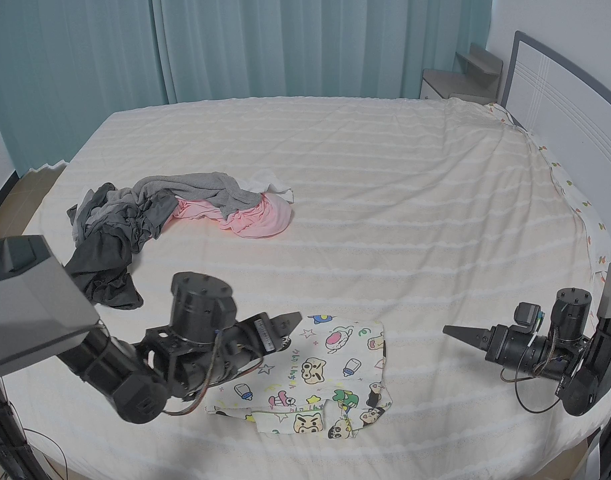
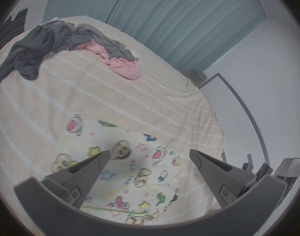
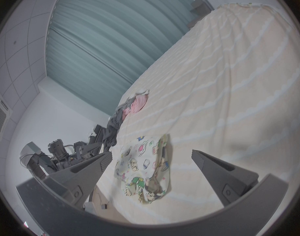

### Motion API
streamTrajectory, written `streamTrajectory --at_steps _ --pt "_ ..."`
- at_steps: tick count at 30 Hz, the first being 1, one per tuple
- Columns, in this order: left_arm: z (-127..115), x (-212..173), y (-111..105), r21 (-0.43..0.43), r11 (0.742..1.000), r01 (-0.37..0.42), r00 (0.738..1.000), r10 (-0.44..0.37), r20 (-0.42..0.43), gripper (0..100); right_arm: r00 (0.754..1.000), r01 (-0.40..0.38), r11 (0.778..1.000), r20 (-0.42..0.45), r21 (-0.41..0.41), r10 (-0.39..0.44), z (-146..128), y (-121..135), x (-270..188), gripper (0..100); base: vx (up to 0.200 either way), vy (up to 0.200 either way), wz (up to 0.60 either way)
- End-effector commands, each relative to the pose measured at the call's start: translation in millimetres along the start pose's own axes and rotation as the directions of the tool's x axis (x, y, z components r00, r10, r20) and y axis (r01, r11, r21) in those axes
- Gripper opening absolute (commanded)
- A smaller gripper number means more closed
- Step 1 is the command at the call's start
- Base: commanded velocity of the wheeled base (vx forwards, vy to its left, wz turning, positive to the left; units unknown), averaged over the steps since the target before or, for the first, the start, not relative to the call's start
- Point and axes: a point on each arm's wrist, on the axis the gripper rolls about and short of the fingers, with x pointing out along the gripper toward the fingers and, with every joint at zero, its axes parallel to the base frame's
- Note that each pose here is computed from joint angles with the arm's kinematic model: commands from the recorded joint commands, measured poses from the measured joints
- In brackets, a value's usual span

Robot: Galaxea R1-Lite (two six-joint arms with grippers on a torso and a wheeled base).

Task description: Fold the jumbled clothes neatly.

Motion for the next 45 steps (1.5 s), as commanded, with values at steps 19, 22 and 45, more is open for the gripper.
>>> streamTrajectory --at_steps 19,22,45 --pt "-28.1 -32.1 67.5 -0.09 0.996 -0.001 0.995 0.01 0.1 100 0.974 -0.078 0.994 -0.219 -0.076 0.06 -54.1 17.7 103.6 100 -0.032 0.0 0.0" --pt "-28.9 -31.9 68.7 -0.091 0.996 -0.003 0.995 0.012 0.1 100 0.973 -0.083 0.993 -0.222 -0.08 0.064 -56.0 19.4 104.7 100 0.0 0.0 0.0" --pt "-28.2 -30.6 70.6 -0.099 0.995 -0.007 0.995 0.017 0.1 100 0.972 -0.114 0.989 -0.218 -0.095 0.091 -61.4 18.9 132.9 0 0.0 0.0 0.0"
